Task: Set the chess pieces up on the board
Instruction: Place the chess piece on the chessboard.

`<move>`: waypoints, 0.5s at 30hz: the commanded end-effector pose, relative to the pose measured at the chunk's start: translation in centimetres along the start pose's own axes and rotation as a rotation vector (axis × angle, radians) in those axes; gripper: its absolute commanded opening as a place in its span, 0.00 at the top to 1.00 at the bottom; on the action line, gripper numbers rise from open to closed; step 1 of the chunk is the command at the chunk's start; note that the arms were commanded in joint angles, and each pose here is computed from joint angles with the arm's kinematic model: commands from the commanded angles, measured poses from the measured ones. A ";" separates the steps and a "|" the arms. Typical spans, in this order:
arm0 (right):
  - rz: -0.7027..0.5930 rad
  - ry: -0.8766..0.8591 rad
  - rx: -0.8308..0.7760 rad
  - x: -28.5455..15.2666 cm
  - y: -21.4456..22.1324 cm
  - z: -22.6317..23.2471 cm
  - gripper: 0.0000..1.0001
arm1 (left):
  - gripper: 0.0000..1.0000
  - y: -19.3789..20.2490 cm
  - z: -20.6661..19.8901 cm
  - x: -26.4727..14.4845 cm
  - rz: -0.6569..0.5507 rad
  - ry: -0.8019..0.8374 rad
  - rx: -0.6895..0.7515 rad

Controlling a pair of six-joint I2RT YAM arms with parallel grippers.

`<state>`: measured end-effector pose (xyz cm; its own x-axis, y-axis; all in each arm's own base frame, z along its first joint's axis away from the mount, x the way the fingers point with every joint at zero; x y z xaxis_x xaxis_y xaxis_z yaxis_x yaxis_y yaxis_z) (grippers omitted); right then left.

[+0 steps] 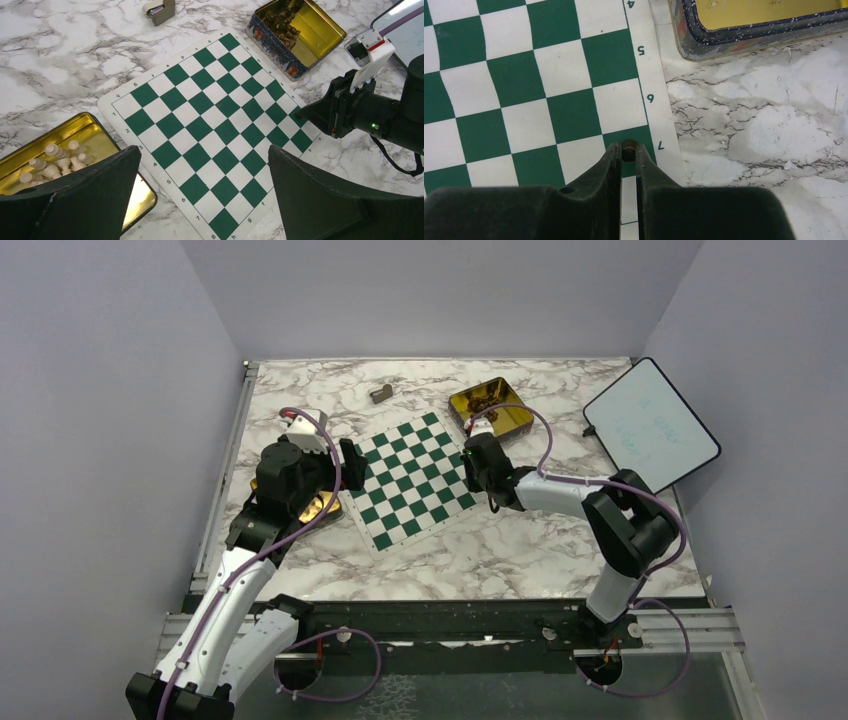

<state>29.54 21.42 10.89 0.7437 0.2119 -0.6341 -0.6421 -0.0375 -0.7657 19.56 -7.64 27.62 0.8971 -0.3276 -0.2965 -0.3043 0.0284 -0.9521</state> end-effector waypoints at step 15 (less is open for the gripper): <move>-0.023 0.020 -0.003 0.0 -0.6 0.2 0.65 | 0.01 -0.3 0.1 -0.5 -0.018 -0.018 0.012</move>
<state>29.56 21.36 10.66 0.7434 0.2019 -0.6377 -0.6442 -0.0403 -0.7638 19.44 -7.59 27.74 0.8988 -0.3282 -0.2907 -0.2984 0.0277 -0.9540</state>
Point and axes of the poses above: each gripper's point midway between its finger pads, its own x axis out along the fingers, its own z axis along the line the jaws close on, y = z × x, the point moved 10 cm from there along -x, back along the fingers, and after that the axes turned 9 degrees about x, right-handed, at the moved point
